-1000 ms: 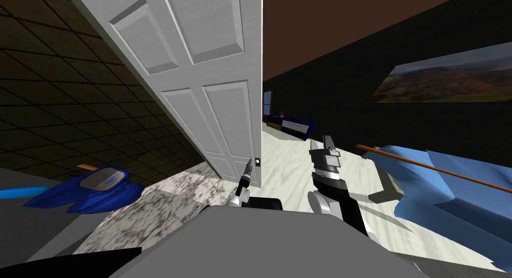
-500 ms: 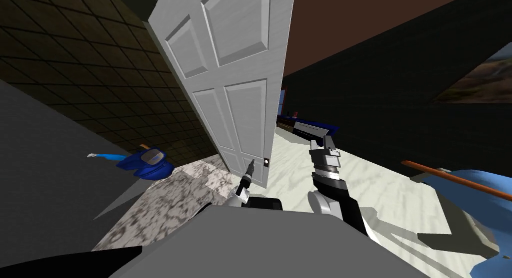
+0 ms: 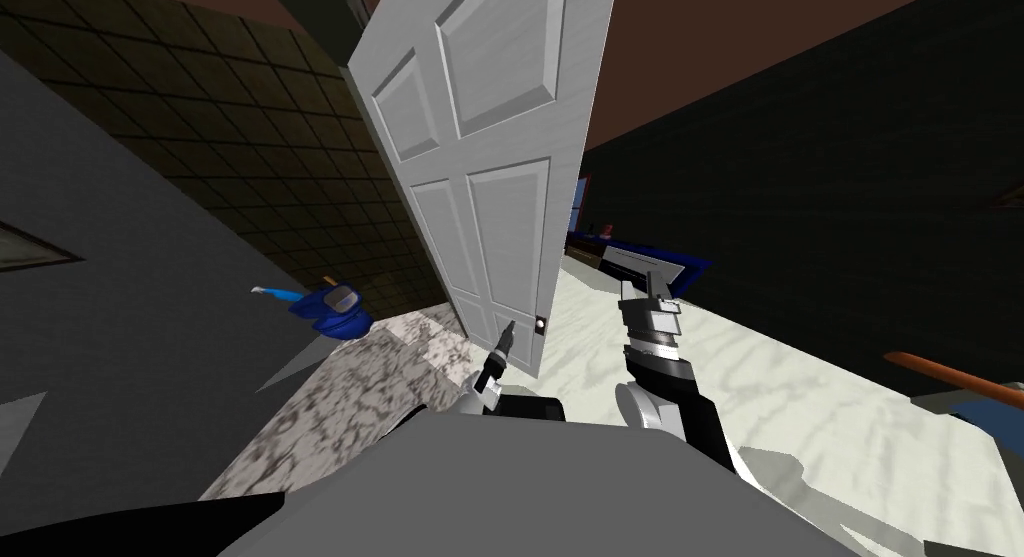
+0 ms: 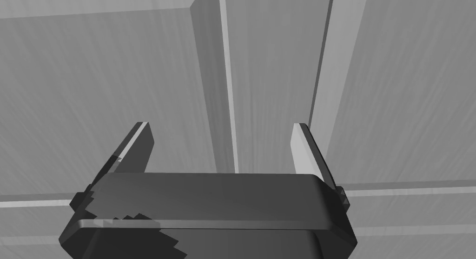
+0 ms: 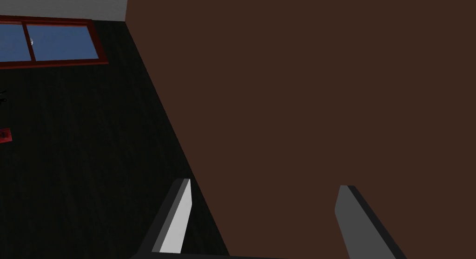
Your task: Push the door open
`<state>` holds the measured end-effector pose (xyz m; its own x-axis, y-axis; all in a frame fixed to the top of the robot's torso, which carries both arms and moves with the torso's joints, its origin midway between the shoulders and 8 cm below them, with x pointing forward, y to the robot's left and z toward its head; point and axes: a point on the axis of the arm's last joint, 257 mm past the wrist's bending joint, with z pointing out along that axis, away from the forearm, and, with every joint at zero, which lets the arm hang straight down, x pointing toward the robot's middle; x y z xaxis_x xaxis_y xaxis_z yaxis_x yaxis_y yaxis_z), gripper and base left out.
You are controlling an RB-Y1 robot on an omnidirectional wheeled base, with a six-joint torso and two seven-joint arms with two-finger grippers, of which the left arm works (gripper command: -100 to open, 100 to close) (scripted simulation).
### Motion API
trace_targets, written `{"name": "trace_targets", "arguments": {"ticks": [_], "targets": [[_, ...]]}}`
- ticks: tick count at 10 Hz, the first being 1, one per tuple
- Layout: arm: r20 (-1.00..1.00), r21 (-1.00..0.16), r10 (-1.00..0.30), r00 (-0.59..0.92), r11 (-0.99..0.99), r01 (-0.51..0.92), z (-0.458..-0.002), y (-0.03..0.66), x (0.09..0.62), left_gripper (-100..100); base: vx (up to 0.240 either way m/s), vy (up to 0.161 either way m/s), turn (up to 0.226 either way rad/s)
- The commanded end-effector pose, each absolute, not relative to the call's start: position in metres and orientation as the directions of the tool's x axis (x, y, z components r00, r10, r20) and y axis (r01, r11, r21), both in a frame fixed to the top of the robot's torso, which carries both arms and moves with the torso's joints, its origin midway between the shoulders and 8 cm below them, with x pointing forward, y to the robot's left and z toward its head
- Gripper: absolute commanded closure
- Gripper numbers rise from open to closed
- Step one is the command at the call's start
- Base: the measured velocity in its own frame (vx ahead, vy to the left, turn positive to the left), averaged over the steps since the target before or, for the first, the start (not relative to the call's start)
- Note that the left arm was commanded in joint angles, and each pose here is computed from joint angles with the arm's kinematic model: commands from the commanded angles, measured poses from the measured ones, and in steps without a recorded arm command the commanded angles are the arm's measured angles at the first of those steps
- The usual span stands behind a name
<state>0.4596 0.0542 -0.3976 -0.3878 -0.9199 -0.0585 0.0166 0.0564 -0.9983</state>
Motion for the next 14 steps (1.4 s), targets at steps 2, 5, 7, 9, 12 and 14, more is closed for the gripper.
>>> {"name": "trace_targets", "arguments": {"ticks": [2, 5, 7, 9, 12, 14], "targets": [[-0.044, -0.999, -0.896, -0.443, 0.044, 0.011, -0.398, 0.030, 0.453, -100, -0.036, -0.022, 0.274], [-0.015, -1.000, -0.856, -0.517, 0.016, 0.004, -0.395, -0.010, 0.440, -100, -0.103, -0.072, 0.269], [-0.028, -0.996, -0.859, -0.512, 0.066, -0.056, -0.425, 0.005, 0.428, -100, -0.089, -0.056, 0.049], [-0.020, -0.999, -0.858, -0.513, 0.042, -0.033, -0.412, -0.002, 0.433, -100, -0.004, -0.005, -0.013], [-0.005, -1.000, -0.844, -0.536, 0.005, 0.002, -0.393, -0.022, 0.436, -100, -0.012, -0.005, 0.043], [-0.001, -1.000, -0.840, -0.543, 0.001, 0.001, -0.392, -0.026, 0.435, -100, -0.096, -0.054, 0.057]]}}
